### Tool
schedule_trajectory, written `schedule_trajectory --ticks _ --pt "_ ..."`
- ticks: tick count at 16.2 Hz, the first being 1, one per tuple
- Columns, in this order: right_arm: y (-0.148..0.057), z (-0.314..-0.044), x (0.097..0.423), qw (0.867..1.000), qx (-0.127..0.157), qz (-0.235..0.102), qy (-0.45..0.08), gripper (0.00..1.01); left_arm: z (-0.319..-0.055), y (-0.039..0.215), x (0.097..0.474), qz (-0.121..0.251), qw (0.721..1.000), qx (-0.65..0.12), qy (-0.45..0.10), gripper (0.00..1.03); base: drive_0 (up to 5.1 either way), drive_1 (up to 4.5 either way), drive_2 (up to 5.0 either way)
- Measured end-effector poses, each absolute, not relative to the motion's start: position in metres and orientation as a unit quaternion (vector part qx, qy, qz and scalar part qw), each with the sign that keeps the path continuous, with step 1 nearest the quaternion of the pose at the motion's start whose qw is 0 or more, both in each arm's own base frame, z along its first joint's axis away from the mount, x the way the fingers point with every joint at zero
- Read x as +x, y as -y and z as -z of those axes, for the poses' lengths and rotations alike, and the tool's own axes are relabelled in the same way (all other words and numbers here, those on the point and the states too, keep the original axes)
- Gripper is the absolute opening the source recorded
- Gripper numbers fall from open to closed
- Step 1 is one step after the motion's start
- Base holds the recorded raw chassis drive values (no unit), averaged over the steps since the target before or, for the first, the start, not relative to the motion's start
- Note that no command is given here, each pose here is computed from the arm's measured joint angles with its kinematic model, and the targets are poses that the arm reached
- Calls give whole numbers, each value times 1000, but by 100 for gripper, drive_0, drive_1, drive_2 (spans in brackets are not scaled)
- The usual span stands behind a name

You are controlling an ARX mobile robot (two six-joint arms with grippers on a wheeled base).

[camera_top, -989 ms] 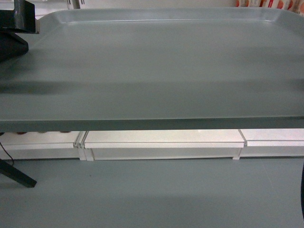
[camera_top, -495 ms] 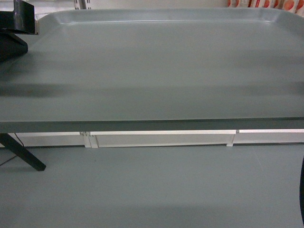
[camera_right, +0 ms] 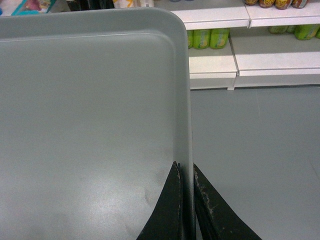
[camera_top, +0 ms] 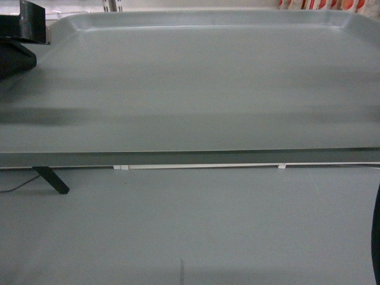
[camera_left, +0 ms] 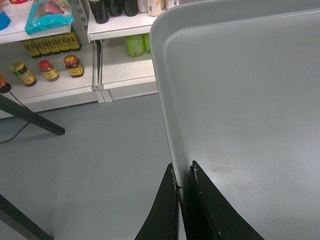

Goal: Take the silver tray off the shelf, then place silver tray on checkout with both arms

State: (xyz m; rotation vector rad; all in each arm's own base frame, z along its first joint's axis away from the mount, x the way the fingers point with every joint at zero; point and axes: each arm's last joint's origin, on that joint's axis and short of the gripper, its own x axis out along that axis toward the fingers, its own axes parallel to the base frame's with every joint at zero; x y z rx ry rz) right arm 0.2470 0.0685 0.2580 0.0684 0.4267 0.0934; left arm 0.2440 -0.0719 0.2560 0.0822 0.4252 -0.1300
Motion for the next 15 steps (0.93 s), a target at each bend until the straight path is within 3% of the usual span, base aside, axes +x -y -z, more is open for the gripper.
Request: schedule_trajectory --ticks 15 --pt "-68 -258 247 976 34 -46 -212 3 -256 72 244 64 974 41 -211 4 5 -422 432"
